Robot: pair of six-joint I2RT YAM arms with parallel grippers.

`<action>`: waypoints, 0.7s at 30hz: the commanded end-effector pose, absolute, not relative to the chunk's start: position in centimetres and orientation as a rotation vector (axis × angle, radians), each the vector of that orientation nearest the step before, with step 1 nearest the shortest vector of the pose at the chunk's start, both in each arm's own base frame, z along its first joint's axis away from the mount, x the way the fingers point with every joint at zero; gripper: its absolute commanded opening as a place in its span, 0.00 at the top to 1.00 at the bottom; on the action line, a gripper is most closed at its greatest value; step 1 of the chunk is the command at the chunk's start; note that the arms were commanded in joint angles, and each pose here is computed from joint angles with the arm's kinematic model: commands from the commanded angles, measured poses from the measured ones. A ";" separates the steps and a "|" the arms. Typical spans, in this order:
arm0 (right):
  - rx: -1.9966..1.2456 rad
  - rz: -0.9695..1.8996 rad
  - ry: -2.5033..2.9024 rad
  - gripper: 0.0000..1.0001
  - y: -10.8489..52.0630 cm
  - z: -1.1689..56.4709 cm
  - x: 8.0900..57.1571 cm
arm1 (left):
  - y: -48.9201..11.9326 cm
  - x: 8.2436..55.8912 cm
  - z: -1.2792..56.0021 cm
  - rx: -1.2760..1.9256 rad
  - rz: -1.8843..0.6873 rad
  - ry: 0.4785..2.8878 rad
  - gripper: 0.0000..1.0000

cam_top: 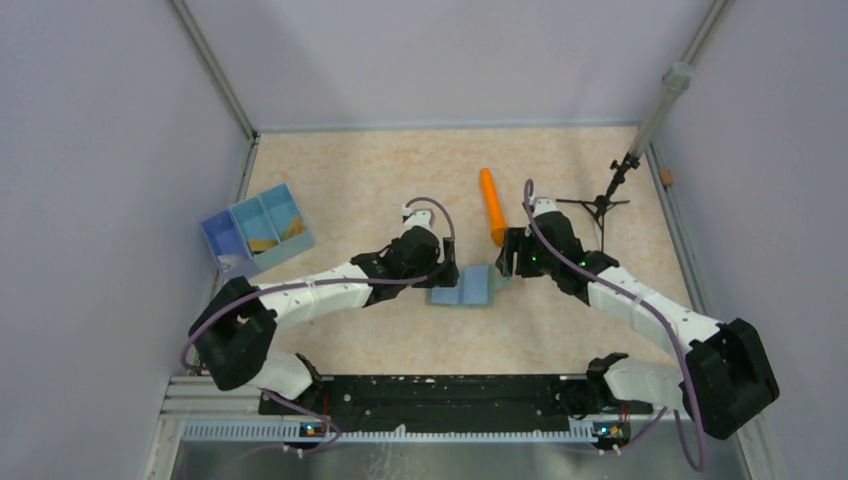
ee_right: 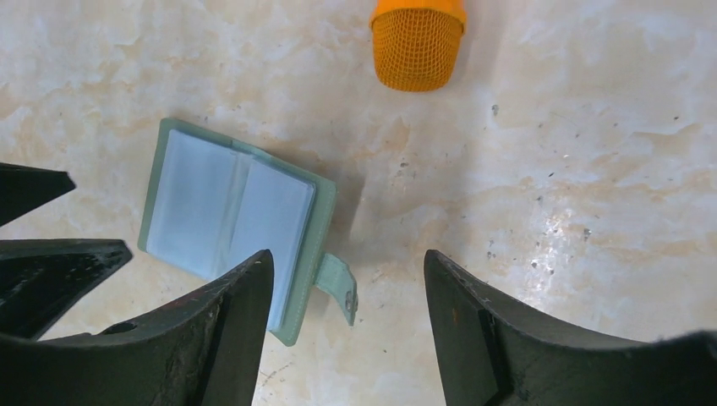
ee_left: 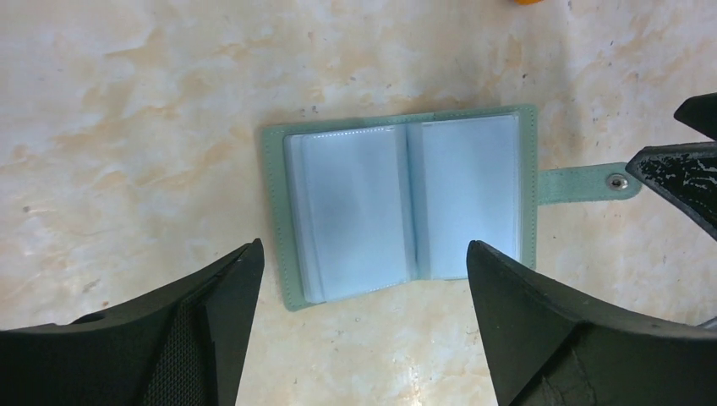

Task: Put the credit cards into the card holder
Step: Turn over the card slot in the card holder, then pick up the credit card from the storage box.

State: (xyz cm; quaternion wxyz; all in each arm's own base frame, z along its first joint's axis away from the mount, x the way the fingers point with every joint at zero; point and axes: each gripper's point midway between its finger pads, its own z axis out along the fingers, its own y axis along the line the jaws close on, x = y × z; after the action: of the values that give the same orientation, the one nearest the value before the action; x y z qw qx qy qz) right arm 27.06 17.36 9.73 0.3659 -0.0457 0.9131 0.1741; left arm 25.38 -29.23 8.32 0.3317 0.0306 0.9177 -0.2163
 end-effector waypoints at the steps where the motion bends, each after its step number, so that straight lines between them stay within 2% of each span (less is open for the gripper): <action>1: -0.100 0.404 2.250 0.35 16.6 13.5 28.5 | -26.6 25.5 11.3 0.043 -0.481 2.333 0.06; 4: -0.098 0.397 2.231 0.33 16.3 14.3 28.5 | -25.2 25.5 13.1 0.046 -0.455 2.305 0.01; 8: -0.119 0.447 2.205 0.32 17.1 15.4 28.5 | -22.8 25.7 15.9 0.030 -0.475 2.305 0.01; 13: -0.128 0.483 2.163 0.30 17.6 16.4 28.9 | -14.6 28.6 17.9 -0.190 -0.374 2.307 0.01; 18: -0.159 0.515 2.128 0.28 18.1 17.1 28.9 | -5.6 31.4 19.6 -0.411 -0.124 2.268 0.01; 21: -0.178 0.527 2.116 0.28 18.3 17.0 28.9 | -1.8 33.0 19.9 -0.508 -0.056 2.255 0.01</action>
State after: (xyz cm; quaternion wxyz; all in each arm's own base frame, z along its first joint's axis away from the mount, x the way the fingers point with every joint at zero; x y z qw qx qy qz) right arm 27.68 17.53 13.83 0.4142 -0.0604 0.8883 0.1888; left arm 32.07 -5.81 18.97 0.4091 -0.1882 0.8904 -0.0667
